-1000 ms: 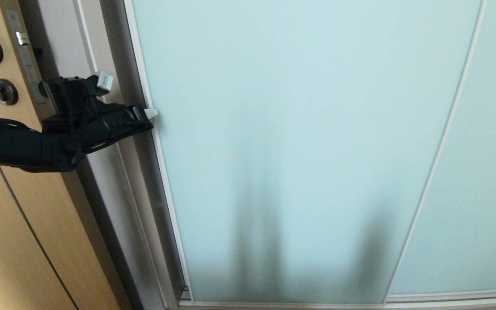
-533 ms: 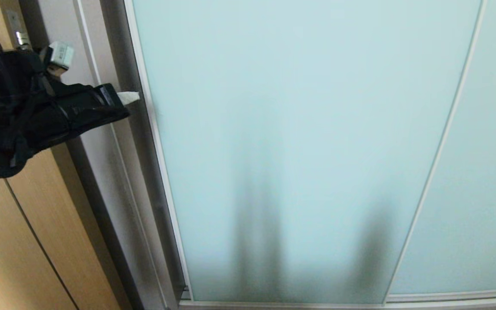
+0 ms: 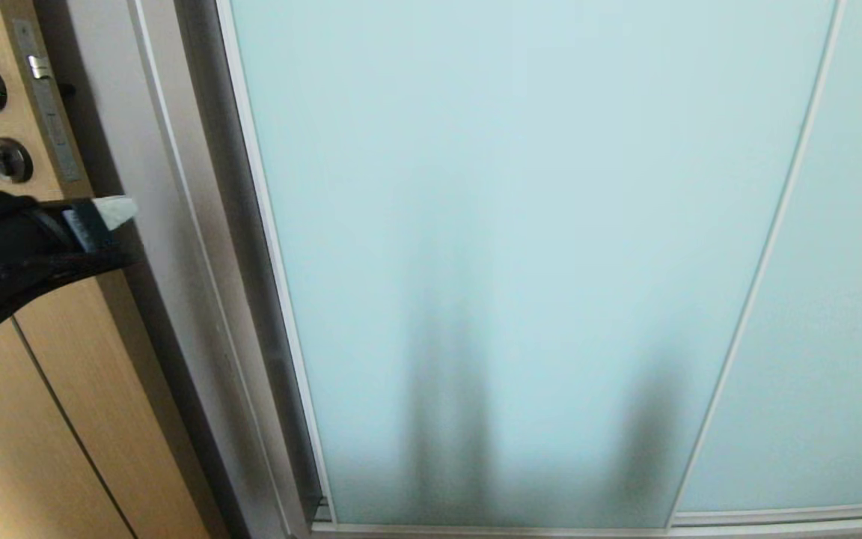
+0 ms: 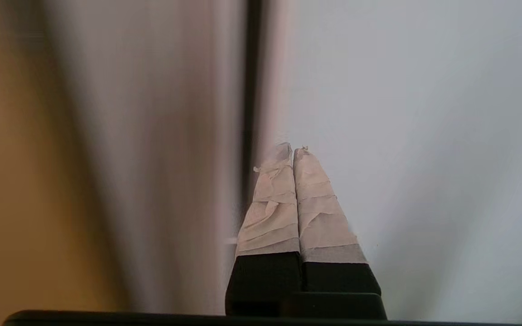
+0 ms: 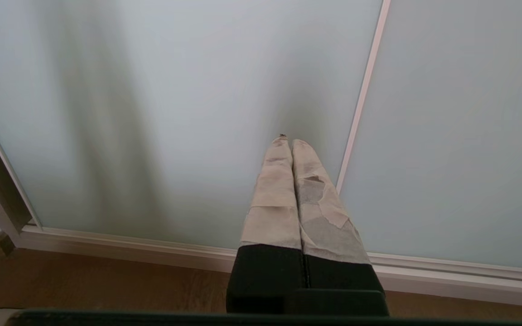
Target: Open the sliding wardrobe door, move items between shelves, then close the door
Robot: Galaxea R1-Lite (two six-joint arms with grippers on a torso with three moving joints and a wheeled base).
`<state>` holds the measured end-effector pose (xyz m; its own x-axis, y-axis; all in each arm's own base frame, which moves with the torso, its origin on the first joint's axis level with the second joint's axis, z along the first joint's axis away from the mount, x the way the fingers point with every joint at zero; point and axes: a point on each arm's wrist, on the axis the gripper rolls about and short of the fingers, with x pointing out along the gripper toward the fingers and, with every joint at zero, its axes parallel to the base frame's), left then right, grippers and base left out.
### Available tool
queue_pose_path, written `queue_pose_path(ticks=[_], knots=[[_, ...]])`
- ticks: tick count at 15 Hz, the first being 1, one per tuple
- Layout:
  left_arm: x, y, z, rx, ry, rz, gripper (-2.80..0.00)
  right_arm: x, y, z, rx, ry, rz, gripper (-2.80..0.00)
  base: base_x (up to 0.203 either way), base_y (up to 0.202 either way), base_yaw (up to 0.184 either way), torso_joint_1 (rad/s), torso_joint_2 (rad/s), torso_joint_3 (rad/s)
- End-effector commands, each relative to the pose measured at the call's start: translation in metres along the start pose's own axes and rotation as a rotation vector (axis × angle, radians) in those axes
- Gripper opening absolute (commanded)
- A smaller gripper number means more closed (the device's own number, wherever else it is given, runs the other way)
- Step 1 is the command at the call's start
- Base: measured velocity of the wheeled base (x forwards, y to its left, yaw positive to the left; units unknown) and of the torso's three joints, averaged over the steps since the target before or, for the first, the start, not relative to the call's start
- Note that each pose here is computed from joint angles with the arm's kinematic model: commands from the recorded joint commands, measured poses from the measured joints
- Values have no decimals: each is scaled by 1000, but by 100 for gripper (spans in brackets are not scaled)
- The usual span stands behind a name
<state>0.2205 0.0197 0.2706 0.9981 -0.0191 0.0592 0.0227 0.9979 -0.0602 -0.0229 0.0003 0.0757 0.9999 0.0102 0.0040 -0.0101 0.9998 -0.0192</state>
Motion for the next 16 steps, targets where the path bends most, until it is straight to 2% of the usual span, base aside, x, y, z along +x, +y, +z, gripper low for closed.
queue_pose_path(ticks=[1,3,6,7,8,9,10,12,13,14,16], knots=[[-57,0,9,30,-96,118,-280,0,0,0,-1,-1,1,-280,0,0,0,0,0,0],[-100,-4,1,38,-139,159,-280,0,0,0,-1,-1,1,-280,0,0,0,0,0,0],[-165,-13,-21,40,-171,166,-280,0,0,0,-1,-1,1,-280,0,0,0,0,0,0],[-184,-16,-30,38,-154,151,-280,0,0,0,-1,-1,1,-280,0,0,0,0,0,0],[-202,-19,-43,33,-91,124,-280,0,0,0,-1,-1,1,-280,0,0,0,0,0,0],[-214,-20,-59,21,22,96,-280,0,0,0,-1,-1,1,-280,0,0,0,0,0,0],[-222,-22,-66,7,98,69,-280,0,0,0,-1,-1,1,-280,0,0,0,0,0,0],[-233,-24,-68,-3,84,48,-280,0,0,0,-1,-1,1,-280,0,0,0,0,0,0],[-240,-25,-77,5,71,45,-280,0,0,0,-1,-1,1,-280,0,0,0,0,0,0],[-241,-24,-88,18,82,45,-280,0,0,0,-1,-1,1,-280,0,0,0,0,0,0],[-241,-24,-94,41,103,33,-280,0,0,0,-1,-1,1,-280,0,0,0,0,0,0]])
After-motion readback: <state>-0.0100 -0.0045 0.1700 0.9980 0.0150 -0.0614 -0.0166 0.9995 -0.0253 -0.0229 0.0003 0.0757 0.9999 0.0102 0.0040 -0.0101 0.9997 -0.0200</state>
